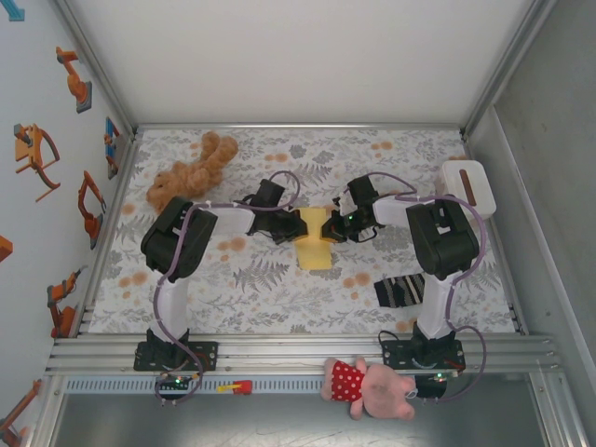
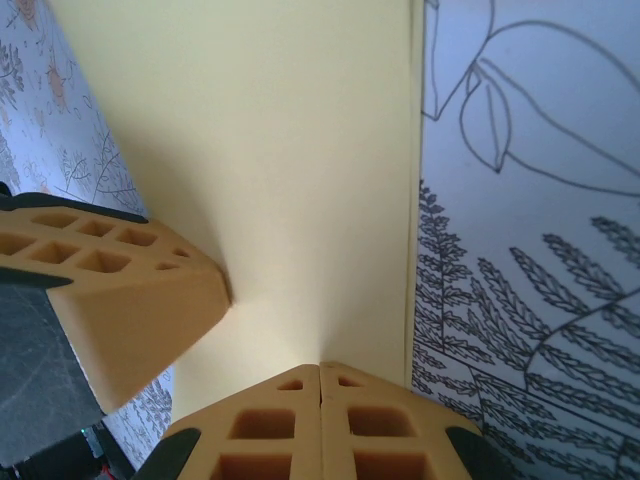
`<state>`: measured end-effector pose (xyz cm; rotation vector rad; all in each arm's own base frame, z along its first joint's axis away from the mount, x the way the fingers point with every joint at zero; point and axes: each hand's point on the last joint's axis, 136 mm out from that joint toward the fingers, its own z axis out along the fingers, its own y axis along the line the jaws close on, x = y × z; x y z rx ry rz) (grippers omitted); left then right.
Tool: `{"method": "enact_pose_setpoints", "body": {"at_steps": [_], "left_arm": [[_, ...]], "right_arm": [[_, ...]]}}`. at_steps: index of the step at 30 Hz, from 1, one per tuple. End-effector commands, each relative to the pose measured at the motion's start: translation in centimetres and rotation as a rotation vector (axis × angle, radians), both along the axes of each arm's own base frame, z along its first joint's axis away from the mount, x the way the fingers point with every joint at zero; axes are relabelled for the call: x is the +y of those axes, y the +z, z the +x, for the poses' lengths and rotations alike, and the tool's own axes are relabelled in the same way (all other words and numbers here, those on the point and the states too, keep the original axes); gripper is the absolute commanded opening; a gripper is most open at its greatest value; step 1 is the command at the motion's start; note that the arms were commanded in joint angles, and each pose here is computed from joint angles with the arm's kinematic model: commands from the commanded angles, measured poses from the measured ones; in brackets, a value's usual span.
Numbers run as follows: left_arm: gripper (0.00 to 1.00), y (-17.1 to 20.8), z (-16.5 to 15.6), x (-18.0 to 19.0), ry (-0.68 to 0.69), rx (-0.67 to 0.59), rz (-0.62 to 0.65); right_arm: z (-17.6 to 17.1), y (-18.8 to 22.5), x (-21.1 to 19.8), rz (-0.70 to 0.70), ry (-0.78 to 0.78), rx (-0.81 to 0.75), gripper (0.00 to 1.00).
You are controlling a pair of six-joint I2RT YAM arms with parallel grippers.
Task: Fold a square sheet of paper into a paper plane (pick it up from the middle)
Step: First fold the square sheet of paper in half at the center of the table.
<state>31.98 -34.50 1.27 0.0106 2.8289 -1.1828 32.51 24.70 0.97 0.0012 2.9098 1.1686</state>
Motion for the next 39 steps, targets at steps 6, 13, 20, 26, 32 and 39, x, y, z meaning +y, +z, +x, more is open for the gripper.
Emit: {"method": "enact_pose_setpoints", "body": {"at_steps": [6, 13, 20, 26, 32, 39], "left_arm": [[0.06, -1.9, 0.1, 6.8, 0.072, 0.033, 0.125], [0.06, 5.5, 1.5, 2.1, 0.065, -0.124, -0.088], [0.06, 4.0, 1.3, -2.6, 0.004, -0.098, -0.109], [0.06, 1.5, 2.0, -2.1, 0.017, -0.068, -0.059], [0.06, -0.8, 2.6, 1.1, 0.072, -0.028, -0.005], [0.06, -1.8, 3.5, 4.8, 0.124, 0.005, 0.046]], "right_arm": [[-5.5, -8.8, -6.8, -0.385, -0.053, 0.216, 0.00], [-5.8, -8.9, -7.0, -0.389, -0.053, 0.224, 0.00], [-5.7, -9.0, -7.0, -0.385, -0.054, 0.224, 0.00], [-5.8, -9.0, -7.0, -0.388, -0.053, 0.225, 0.00], [-5.7, -9.0, -7.3, -0.391, -0.060, 0.227, 0.00], [-6.0, -9.3, -7.9, -0.427, -0.060, 0.243, 0.00]]}}
